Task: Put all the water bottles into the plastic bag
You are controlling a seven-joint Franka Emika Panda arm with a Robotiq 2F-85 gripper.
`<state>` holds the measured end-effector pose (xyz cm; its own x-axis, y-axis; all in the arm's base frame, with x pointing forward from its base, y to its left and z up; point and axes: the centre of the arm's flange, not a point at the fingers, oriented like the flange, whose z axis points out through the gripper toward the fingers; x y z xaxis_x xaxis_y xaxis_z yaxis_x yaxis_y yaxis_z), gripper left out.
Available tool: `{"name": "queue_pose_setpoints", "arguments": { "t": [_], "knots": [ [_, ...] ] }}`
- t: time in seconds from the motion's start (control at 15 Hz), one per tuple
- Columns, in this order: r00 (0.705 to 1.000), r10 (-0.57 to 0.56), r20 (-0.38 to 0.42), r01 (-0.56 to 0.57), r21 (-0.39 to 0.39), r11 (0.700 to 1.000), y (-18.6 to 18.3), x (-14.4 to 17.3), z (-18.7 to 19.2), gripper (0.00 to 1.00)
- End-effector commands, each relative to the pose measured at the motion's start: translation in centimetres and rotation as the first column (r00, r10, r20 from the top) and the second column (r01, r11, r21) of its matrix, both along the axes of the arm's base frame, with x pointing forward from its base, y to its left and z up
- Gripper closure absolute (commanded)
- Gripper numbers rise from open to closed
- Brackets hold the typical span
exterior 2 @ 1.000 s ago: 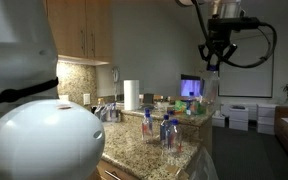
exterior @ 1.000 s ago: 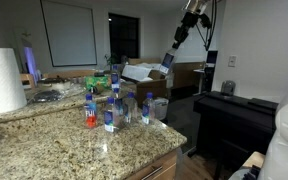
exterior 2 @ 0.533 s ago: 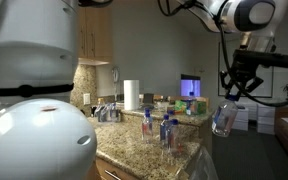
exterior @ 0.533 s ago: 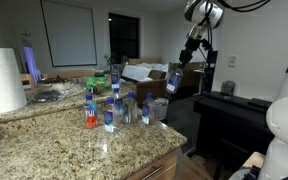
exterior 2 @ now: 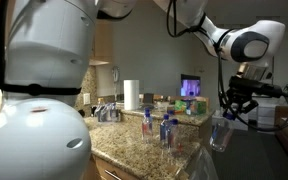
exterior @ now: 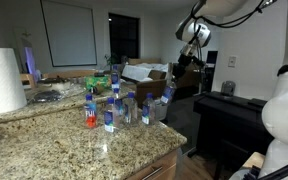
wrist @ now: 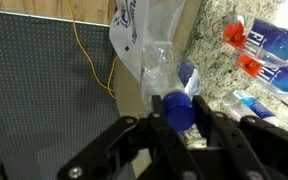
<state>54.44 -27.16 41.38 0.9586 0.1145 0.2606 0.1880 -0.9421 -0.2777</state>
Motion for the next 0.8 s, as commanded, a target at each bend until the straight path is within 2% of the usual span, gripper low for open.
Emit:
{"name": "queue_pose_setpoints", "arguments": {
  "t": [0.0, 0.13, 0.33, 0.4, 0.47, 0.73],
  "knots": [
    [0.999, -0.038, -0.017, 0.038, -0.005, 0.999, 1.8, 0.4, -3.4, 0.89],
    [0.999, -0.012, -0.036, 0.013, 0.010, 1.000, 3.2, 0.4, -4.7, 0.89],
    [0.999, 0.037, -0.037, -0.034, 0.059, 0.998, 4.4, -0.1, -3.3, 0.89],
    [0.998, 0.034, -0.053, -0.033, 0.023, 0.999, 4.1, 1.1, -4.8, 0.89],
    [0.998, 0.040, -0.052, -0.039, 0.025, 0.999, 4.3, 1.2, -4.6, 0.67],
    [0.998, 0.040, -0.056, -0.038, 0.026, 0.999, 4.3, 1.2, -4.9, 0.67]
  ]
}}
